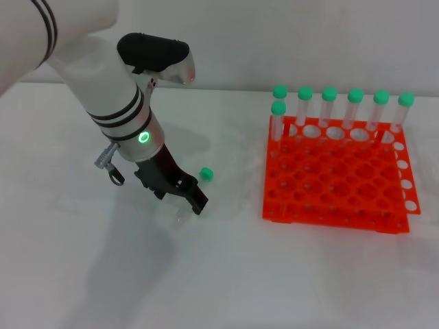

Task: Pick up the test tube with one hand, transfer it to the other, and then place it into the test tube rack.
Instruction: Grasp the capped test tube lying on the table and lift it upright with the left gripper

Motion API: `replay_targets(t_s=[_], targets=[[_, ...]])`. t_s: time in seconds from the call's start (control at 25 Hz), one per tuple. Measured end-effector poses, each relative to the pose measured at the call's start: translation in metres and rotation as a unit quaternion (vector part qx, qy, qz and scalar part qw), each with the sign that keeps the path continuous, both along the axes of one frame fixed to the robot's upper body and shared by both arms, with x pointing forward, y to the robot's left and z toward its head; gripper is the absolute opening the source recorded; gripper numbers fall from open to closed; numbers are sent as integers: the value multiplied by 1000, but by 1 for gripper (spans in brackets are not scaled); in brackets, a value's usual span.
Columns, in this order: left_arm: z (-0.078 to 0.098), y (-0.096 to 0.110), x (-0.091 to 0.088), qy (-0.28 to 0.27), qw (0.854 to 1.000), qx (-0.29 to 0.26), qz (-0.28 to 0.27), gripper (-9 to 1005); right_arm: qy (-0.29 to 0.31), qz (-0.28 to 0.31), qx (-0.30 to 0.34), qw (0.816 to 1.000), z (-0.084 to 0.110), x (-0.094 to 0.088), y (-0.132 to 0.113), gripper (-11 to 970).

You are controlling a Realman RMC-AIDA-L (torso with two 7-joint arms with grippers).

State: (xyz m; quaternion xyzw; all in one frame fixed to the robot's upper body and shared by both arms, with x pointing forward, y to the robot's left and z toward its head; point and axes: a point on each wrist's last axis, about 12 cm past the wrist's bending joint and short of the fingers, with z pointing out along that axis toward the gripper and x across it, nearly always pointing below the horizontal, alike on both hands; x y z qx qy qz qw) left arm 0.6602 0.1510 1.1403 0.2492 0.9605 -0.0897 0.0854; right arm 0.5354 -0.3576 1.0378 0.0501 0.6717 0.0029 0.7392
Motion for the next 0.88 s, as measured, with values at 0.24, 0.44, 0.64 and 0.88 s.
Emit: replay_targets(t_s=[0.24,0.44,0.64,0.88], targets=[[-10,-8,-4,0,1000,-5,-14,823,1,-1,-1,1000,0,-1,-1,813],[-13,-8,-6,3,1000,-5,-15,738,-1,-1,-3,1000,1,0,-1,814],[-15,-7,-8,7,1000,1,-14,560,-3,-2,-4,1000,2,0,-2,814],[-18,-6,-9,8,1000,6,-18,364,-3,-3,-4,1000,1,0,-3,813]])
